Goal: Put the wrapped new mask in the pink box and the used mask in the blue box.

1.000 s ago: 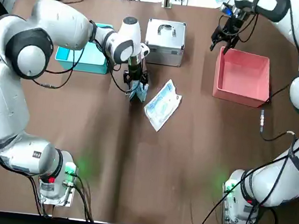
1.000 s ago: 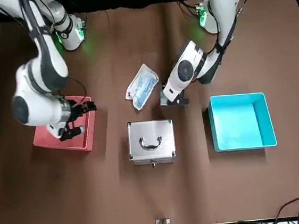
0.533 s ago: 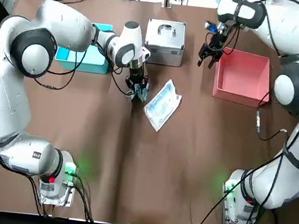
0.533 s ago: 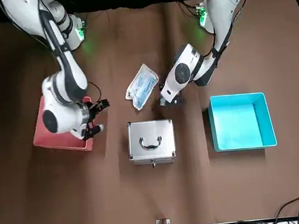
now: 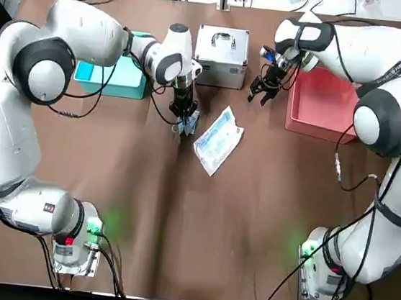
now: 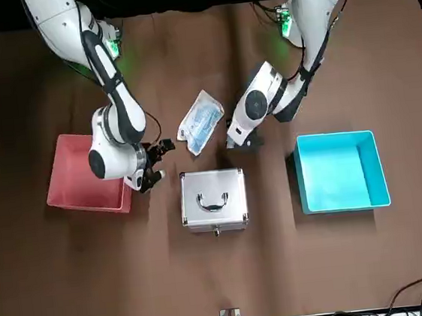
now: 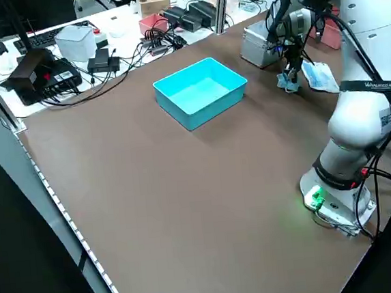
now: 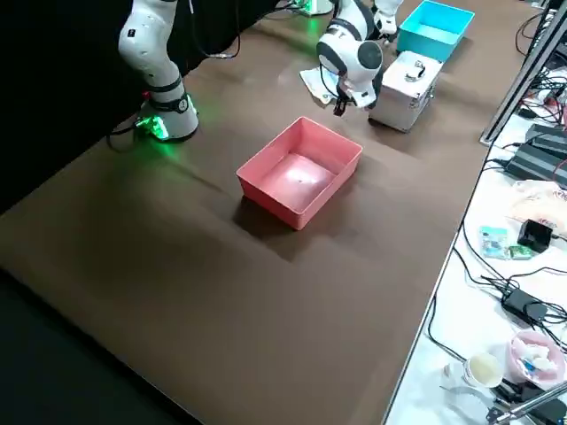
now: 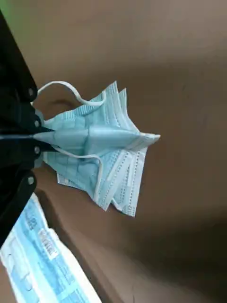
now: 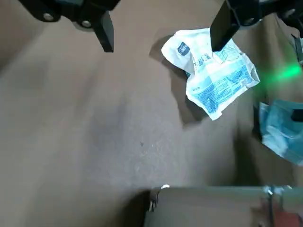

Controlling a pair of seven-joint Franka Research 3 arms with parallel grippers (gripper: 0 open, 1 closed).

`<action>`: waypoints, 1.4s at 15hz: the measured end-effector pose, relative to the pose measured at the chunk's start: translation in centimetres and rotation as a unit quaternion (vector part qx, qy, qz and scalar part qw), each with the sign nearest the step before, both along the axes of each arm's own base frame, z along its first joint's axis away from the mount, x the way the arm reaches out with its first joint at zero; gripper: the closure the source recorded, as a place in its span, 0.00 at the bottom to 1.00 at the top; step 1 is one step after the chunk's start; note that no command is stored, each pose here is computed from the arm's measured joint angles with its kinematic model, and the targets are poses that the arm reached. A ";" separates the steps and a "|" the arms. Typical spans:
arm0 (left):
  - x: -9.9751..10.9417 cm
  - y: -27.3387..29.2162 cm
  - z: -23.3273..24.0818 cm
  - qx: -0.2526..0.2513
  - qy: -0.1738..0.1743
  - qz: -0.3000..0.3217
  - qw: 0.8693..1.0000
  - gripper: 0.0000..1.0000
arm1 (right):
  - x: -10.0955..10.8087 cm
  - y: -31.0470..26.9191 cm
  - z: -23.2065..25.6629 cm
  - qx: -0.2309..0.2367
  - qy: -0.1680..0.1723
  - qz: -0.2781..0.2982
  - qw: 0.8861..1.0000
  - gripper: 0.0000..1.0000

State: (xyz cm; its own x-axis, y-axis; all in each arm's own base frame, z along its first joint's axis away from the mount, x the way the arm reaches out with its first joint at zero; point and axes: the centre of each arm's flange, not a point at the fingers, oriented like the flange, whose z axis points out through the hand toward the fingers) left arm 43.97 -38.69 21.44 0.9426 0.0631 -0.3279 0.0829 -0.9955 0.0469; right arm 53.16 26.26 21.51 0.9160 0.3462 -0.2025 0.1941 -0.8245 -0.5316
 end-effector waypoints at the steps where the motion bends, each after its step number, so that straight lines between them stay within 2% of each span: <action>1: 0.6 0.2 1.2 0.008 0.003 -0.001 1.000 0.97 | -0.3 0.2 -0.2 0.002 0.002 -0.003 1.000 0.09; 2: 2.1 1.1 4.5 0.023 0.003 0.001 1.000 0.97 | -0.7 1.0 -0.3 0.011 0.005 -0.008 1.000 0.09; 5: 5.2 3.9 10.9 0.047 0.007 -0.006 0.999 0.97 | -1.5 2.6 -0.3 0.020 0.005 -0.008 1.000 0.09; 8: 8.9 8.9 17.7 0.039 -0.019 -0.011 0.999 0.97 | -2.5 3.9 -0.9 0.014 -0.010 -0.011 1.000 0.09; 10: 11.1 13.1 20.2 0.034 -0.041 -0.012 0.999 0.97 | -3.4 4.9 -1.3 0.019 -0.005 -0.016 1.000 0.09; 13: 14.1 20.6 20.3 0.049 -0.060 -0.033 0.996 0.97 | -4.1 5.8 -1.4 0.031 0.002 -0.029 0.999 0.09; 16: 17.0 28.3 18.3 0.033 -0.085 -0.060 0.994 0.97 | -4.2 5.9 -1.7 0.029 -0.003 -0.034 0.999 0.09; 18: 18.0 32.1 16.0 0.029 -0.088 -0.075 0.993 0.97 | -4.0 5.8 -1.9 0.025 -0.012 -0.040 0.999 0.09; 21: 18.6 33.5 11.9 0.022 -0.075 -0.088 0.993 0.97 | -4.2 5.7 -3.0 0.017 -0.009 -0.041 0.999 0.09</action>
State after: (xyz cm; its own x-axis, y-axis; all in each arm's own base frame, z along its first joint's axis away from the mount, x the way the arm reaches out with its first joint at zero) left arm 62.52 -5.18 33.37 0.9784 -0.0964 -0.1826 -0.0978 -0.9952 0.0014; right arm 48.97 31.91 18.48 0.9453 0.2756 -0.1746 0.1360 -0.8193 -0.5571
